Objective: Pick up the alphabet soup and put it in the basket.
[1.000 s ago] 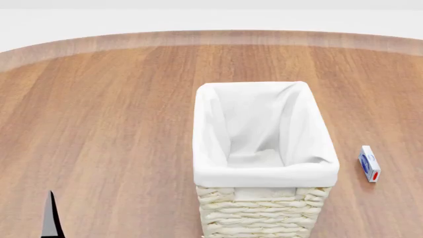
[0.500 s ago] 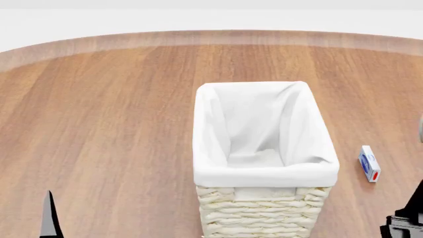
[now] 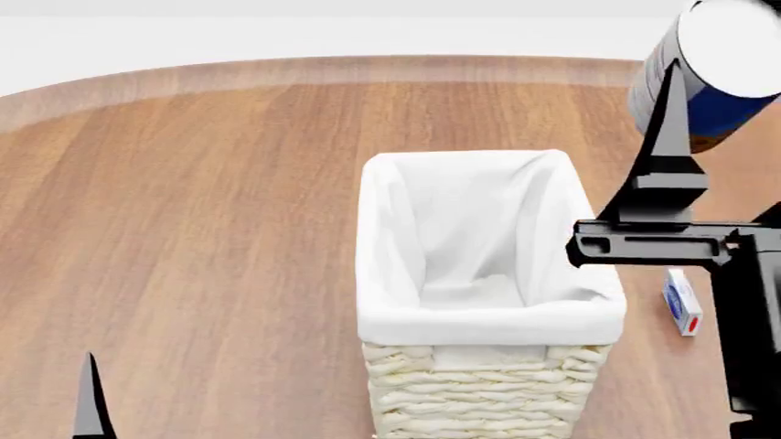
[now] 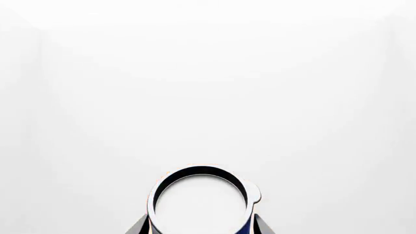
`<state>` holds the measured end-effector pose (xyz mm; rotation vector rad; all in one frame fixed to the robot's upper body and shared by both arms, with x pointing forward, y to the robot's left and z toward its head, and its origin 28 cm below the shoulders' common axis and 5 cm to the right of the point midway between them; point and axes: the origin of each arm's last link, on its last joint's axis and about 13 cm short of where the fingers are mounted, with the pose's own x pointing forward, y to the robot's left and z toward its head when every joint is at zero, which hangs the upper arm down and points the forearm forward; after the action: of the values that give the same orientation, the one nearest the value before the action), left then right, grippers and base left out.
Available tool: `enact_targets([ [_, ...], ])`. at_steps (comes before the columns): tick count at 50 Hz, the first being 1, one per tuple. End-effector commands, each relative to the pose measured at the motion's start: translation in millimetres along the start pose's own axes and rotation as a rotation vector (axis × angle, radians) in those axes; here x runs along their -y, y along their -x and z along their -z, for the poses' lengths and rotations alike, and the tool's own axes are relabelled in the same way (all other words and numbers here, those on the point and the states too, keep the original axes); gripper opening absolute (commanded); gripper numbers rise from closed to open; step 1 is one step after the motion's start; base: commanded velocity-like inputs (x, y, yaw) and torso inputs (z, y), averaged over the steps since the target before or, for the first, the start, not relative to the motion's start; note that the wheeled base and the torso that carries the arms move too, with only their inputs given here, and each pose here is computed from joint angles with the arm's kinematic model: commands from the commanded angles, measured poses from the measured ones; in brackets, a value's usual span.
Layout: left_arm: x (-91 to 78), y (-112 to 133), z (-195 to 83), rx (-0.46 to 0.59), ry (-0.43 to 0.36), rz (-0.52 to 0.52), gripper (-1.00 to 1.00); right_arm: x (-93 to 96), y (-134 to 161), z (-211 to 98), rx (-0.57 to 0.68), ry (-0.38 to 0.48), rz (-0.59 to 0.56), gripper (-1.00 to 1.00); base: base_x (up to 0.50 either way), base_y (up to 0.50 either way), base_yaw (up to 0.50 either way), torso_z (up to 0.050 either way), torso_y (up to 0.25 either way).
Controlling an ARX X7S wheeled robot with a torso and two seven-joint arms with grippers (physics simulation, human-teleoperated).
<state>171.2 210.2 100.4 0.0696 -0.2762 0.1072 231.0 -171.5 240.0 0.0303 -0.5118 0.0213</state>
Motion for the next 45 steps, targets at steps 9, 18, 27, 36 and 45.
enact_targets([
  [9,-1.0,-0.1,0.2,-0.001,0.001,-0.008,1.00,-28.9,-75.1,8.9,0.014,0.004,-0.106,-1.00,0.00,0.00,0.00,0.000,0.000],
  [18,-1.3,-0.1,0.3,-0.002,0.001,-0.011,1.00,-43.1,-112.2,18.6,-0.020,-0.020,-0.149,-1.00,0.00,0.00,0.00,0.000,0.001],
  [27,-1.8,0.1,0.2,-0.003,0.001,-0.012,1.00,-52.8,-150.4,34.1,-0.074,-0.017,-0.157,-1.00,0.00,0.00,0.00,0.000,0.000],
  [36,-2.7,-0.1,-0.1,-0.003,0.001,-0.015,1.00,-57.1,-181.8,48.2,-0.127,-0.002,-0.148,-1.00,0.00,0.00,0.00,0.000,0.001],
  [45,-3.8,-0.4,-0.6,-0.002,0.000,-0.021,1.00,-56.7,-208.1,66.4,-0.219,0.039,-0.104,-1.00,0.00,0.00,0.00,0.000,0.001],
])
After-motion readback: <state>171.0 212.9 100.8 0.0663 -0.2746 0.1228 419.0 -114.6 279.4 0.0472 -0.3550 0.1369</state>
